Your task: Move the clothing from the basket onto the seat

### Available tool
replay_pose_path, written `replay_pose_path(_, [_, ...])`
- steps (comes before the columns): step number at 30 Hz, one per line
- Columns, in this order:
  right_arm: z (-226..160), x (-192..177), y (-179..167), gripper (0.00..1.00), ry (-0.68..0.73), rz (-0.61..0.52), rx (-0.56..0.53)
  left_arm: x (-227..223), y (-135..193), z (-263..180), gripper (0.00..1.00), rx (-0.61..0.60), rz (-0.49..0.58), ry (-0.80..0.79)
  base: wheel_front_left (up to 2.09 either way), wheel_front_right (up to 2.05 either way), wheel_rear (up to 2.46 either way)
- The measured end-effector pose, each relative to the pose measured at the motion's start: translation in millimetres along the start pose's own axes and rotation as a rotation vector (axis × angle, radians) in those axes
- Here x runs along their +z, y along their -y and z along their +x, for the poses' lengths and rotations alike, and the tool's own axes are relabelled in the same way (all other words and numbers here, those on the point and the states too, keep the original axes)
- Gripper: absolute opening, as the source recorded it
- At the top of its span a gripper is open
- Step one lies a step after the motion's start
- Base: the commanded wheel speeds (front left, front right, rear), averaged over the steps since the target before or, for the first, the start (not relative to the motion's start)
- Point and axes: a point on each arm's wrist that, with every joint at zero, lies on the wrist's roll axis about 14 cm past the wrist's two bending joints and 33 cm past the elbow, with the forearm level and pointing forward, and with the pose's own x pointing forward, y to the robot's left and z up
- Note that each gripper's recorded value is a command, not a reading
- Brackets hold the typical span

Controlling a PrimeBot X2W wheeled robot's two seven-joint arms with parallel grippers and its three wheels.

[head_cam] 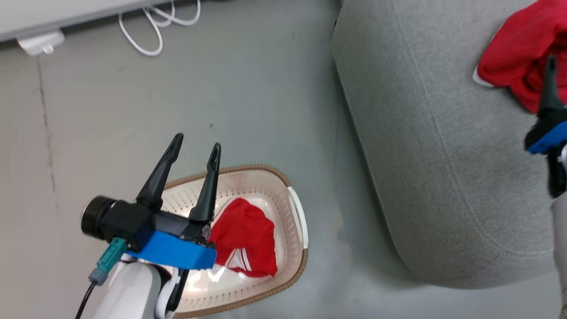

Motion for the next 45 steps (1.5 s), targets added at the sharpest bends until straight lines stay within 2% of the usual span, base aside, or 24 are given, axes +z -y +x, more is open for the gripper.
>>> replay_pose_path(4, [-18.9,14.2,-17.9,1.00,0.058,0.017,0.055,11.7,1.8,-12.0,1.00,0.029,0.005,0.017,0.00,0.00,0.00])
replay_pose_path(7, [-50.4,25.6,-36.2,1.00,0.123,0.057,0.114,27.5,4.0,-28.3,1.00,0.066,0.014,0.044,0.00,0.00,0.00])
replay_pose_path(16, [-110.3,44.6,-62.3,1.00,0.239,0.119,0.193,48.8,-0.7,-66.4,1.00,0.164,0.027,0.088,0.00,0.00,0.00])
replay_pose_path(22, [-148.7,59.8,-91.7,1.00,0.320,0.155,0.275,56.8,-17.1,-101.8,1.00,0.269,0.037,0.109,0.00,0.00,0.00])
replay_pose_path(28, [-174.1,56.5,-124.8,1.00,0.307,0.160,0.379,61.0,-31.0,-124.4,1.00,0.341,0.049,0.122,0.00,0.00,0.00])
replay_pose_path(45, [-196.0,44.6,-157.7,1.00,0.242,0.241,0.492,61.8,-51.3,-158.2,1.00,0.451,0.056,0.128,0.00,0.00,0.00])
